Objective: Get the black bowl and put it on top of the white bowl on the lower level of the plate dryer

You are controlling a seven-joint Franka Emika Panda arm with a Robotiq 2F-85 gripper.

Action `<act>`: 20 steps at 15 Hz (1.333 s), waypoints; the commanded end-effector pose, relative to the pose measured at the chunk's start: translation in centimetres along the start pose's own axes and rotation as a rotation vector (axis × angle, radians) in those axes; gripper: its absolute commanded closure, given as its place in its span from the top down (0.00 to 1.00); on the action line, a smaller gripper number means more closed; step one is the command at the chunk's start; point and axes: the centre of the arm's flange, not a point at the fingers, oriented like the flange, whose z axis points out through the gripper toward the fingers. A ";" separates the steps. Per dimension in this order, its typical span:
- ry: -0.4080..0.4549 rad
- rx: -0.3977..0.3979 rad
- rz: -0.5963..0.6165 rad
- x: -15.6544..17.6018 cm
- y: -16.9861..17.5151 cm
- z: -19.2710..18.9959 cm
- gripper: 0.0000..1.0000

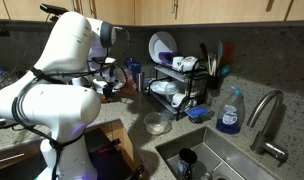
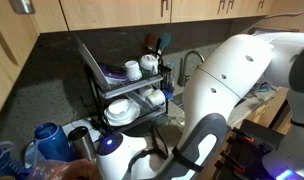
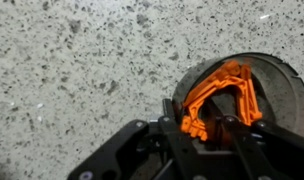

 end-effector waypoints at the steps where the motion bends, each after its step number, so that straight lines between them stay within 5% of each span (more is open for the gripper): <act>1: -0.008 -0.015 0.016 -0.7 0.5 -1.9 0.10; 20: 0.003 0.010 0.076 0.0 4.1 -3.7 0.10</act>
